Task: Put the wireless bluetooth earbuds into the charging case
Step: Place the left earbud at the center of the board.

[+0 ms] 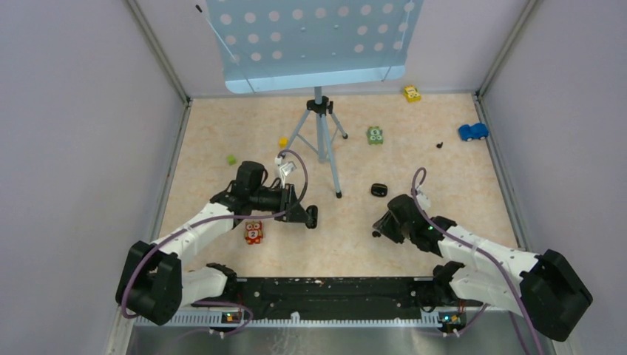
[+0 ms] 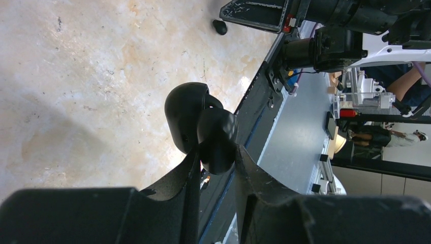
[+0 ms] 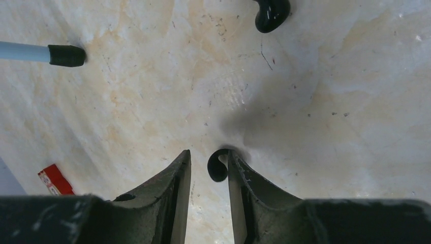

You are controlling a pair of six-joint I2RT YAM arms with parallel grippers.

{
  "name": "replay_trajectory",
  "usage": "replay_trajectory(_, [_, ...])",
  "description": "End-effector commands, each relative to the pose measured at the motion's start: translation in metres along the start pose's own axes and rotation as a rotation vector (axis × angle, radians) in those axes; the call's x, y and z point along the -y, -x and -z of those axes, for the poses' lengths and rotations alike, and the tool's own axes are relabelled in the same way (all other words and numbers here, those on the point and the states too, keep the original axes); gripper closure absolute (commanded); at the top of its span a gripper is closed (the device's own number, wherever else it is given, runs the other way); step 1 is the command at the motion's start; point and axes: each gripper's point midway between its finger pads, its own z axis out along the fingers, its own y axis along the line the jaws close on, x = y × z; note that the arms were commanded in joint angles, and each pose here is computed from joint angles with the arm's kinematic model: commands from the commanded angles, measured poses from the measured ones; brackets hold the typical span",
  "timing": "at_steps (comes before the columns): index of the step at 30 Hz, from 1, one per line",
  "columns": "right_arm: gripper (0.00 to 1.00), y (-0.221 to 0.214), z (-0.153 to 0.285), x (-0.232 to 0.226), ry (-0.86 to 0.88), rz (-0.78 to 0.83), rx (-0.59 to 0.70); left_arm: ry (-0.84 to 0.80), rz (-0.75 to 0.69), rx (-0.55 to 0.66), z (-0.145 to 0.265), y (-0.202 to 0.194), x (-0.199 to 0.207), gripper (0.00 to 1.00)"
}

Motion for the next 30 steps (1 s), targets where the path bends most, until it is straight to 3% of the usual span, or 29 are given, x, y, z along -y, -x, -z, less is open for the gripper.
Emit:
replay_trajectory(1, [0.68,0.013,0.008,-0.03,0.089,0.028,0.029,-0.026,-0.066,0.039,0.003,0.015,0.012,1.0])
replay_trajectory(10, [0.69,0.015,0.029,-0.032,0.196,0.116,0.052,-0.026,-0.058,0.045,0.0,0.018,0.01,1.0])
replay_trajectory(15, [0.68,0.018,0.027,-0.006,0.103,0.187,0.075,-0.027,-0.059,0.048,0.0,0.021,0.011,1.0])
replay_trajectory(21, [0.67,-0.002,0.013,0.0,0.079,0.27,-0.027,-0.024,-0.051,0.042,0.0,0.019,0.009,1.0])
replay_trajectory(24, [0.41,-0.011,0.008,-0.006,0.121,0.295,-0.064,-0.018,-0.047,0.043,0.0,0.017,0.008,1.0])
replay_trajectory(26, [0.35,-0.013,0.006,-0.009,0.13,0.305,-0.078,-0.013,-0.043,0.042,0.0,0.015,0.007,1.0])
replay_trajectory(27, [0.23,-0.015,0.005,-0.01,0.134,0.311,-0.084,-0.012,-0.041,0.042,0.0,0.015,0.006,1.0])
replay_trajectory(30, [0.2,-0.017,0.003,-0.013,0.152,0.319,-0.09,-0.013,-0.034,0.038,0.0,0.012,0.005,1.0])
